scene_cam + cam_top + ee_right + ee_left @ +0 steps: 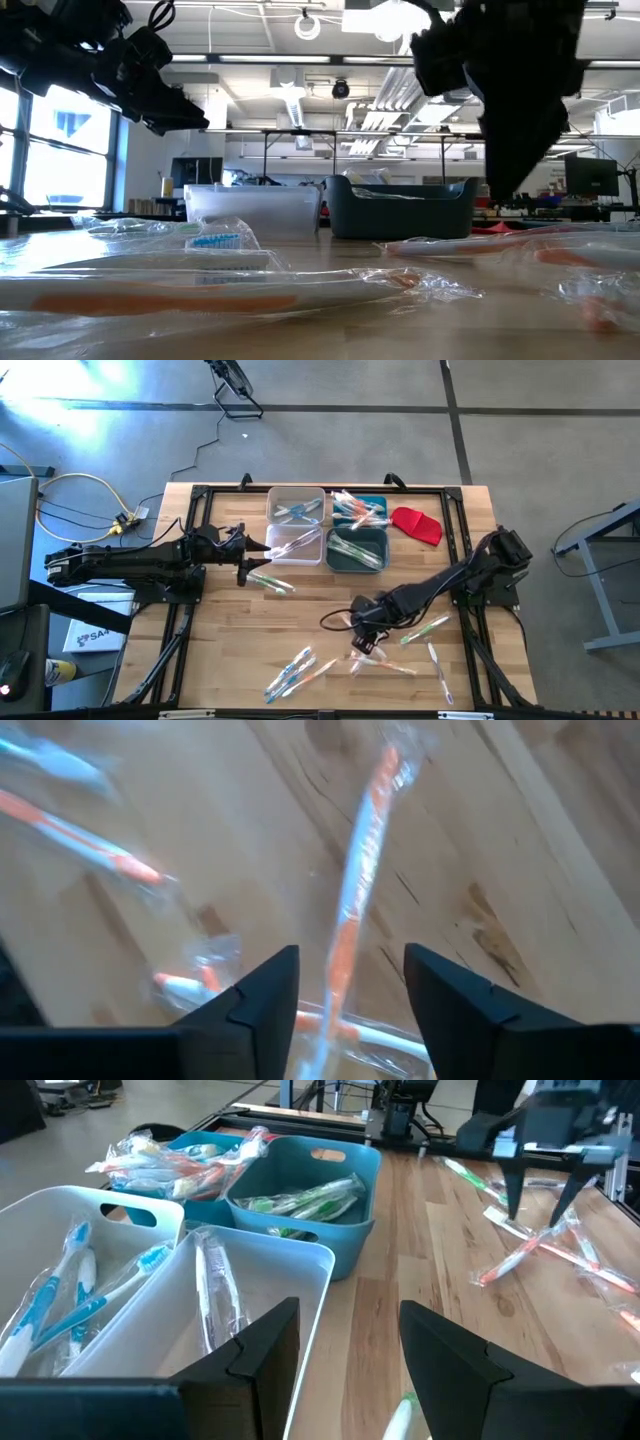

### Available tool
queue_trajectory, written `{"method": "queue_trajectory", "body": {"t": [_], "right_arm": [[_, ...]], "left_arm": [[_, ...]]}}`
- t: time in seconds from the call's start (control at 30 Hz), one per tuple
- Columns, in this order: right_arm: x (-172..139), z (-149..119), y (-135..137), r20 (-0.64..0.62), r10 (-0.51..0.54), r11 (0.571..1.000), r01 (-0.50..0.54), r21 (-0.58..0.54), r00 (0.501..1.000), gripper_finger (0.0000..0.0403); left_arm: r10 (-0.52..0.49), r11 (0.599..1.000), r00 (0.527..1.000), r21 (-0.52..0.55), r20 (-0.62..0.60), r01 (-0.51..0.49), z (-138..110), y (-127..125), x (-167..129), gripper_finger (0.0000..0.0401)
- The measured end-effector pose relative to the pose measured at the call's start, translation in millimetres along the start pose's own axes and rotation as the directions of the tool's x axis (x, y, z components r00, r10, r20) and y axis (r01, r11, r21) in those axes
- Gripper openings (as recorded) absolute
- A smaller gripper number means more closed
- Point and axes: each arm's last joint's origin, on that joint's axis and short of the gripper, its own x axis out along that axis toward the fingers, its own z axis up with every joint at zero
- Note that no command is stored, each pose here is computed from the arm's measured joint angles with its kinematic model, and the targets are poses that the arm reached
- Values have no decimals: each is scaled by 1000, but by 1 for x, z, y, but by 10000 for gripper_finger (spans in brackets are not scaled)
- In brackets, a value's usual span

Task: Pick & Place Toothbrushes
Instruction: Put the orange toothbrush into the blue bin

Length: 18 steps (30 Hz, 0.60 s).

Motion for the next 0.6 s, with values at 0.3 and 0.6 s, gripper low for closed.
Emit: {"method": "queue_trajectory", "body": {"t": [0.3, 0.6], "right_arm": [[16, -6, -8, 27, 52, 999, -52, -1, 998, 181], [25, -13, -18, 21, 43, 999, -43, 24, 999, 181]], "left_arm": [[0, 1000, 1000, 0, 0, 0, 0, 0, 0, 171], [0, 1000, 1000, 0, -8, 0, -1, 0, 0, 171]]}}
